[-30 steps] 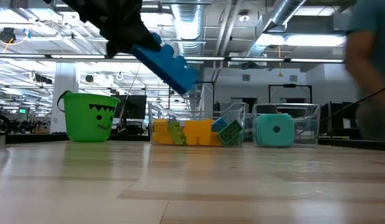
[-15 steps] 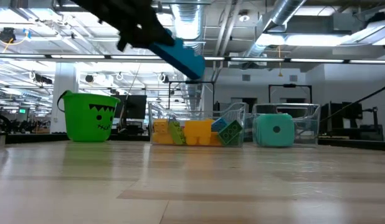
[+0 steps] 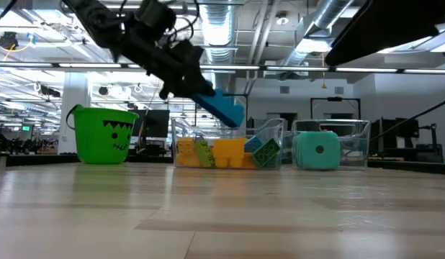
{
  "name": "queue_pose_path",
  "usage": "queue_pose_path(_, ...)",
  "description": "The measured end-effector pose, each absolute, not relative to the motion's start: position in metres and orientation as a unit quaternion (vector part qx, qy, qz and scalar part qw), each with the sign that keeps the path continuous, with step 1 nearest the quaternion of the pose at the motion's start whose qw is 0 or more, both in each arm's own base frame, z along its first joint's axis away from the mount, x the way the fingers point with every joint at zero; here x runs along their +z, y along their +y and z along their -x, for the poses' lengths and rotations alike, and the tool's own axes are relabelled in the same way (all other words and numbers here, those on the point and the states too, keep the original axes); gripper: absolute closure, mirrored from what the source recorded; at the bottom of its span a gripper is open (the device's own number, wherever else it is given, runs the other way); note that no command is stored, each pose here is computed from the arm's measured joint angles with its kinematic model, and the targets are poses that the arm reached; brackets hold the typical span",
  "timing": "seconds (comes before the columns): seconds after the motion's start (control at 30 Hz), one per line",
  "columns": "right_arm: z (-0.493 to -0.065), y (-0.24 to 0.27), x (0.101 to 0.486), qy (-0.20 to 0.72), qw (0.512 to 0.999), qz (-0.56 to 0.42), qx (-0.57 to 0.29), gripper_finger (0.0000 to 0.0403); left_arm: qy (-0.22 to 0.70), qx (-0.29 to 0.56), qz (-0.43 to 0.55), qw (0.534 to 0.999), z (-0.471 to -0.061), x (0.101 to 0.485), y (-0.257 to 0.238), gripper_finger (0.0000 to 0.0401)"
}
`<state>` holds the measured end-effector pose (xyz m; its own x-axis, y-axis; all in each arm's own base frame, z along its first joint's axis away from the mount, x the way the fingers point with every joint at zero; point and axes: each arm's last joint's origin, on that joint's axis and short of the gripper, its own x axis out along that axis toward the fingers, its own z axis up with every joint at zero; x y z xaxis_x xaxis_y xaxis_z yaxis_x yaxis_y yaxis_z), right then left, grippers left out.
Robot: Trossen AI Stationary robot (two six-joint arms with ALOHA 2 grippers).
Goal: Pick & Place Toys
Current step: Put the blue gamepiece into the left transparent bin
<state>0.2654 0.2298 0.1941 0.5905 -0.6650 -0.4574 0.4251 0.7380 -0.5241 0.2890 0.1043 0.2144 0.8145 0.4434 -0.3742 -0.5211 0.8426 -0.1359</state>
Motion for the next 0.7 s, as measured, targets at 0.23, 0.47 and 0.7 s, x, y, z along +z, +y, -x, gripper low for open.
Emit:
queue_pose_path(0.23, -0.268, 0.233, 0.193, 0.327, 0.876, 0.189, -0.300, 0.0067, 0.187, 0.257, 0.139, 0.938, -0.284, 0.201, 0.128, 0.0275)
queue_pose_path(0.47, -0.268, 0.233, 0.193, 0.326, 0.877, 0.186, -0.299, 0.0067, 0.186, 0.252, 0.142, 0.939, -0.284, 0.201, 0.129, 0.0275)
queue_pose_path(0.7, -0.270, 0.232, 0.193, 0.327, 0.876, 0.190, -0.298, 0.0067, 0.186, 0.252, 0.142, 0.939, -0.284, 0.201, 0.129, 0.0255)
